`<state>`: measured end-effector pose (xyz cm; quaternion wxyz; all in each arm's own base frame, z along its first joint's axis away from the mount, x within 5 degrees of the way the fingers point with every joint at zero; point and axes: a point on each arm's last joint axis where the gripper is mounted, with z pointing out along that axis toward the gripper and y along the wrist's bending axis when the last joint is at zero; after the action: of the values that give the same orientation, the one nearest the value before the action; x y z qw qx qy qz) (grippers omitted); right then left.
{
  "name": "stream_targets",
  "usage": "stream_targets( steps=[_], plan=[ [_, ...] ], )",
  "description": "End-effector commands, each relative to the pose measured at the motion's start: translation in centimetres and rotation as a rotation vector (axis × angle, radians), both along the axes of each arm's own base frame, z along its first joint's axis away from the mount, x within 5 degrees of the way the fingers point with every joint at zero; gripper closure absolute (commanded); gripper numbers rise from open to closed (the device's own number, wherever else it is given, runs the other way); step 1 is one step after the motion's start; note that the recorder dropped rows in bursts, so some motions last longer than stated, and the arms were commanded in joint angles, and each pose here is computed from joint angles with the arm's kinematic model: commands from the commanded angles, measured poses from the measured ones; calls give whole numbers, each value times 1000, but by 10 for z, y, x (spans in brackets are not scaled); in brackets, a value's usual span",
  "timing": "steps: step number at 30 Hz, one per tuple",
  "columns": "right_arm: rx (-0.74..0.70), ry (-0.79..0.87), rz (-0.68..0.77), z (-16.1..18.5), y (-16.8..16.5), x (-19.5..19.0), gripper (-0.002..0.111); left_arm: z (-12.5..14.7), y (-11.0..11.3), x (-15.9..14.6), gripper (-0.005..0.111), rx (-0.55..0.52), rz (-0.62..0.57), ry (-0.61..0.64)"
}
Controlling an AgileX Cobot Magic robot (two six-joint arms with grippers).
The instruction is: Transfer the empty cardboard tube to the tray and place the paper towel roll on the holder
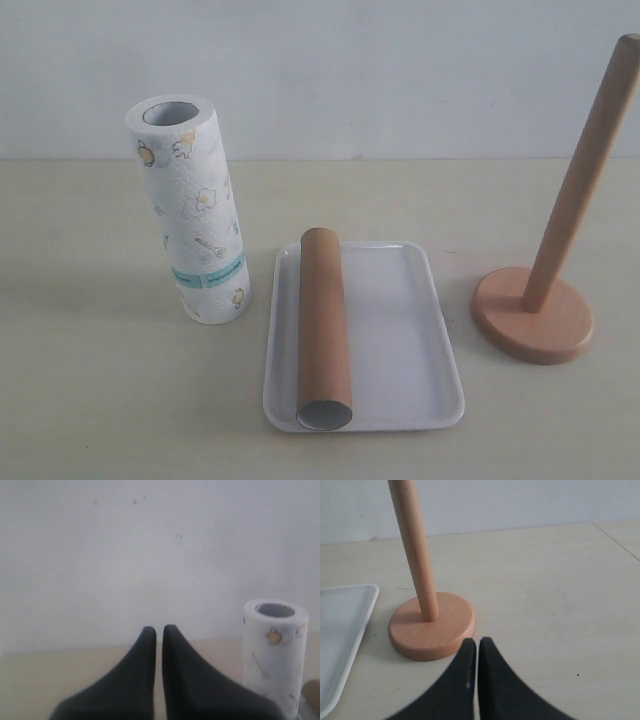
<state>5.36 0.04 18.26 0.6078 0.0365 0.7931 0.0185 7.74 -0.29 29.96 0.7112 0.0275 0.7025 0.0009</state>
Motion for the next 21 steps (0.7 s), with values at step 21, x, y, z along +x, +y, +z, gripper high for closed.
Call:
stream_targets(
  steps=[21],
  plan=[
    [-5,-3,2,-1,0,0,107,-31,-22,71,103,-91,-114,275]
  ],
)
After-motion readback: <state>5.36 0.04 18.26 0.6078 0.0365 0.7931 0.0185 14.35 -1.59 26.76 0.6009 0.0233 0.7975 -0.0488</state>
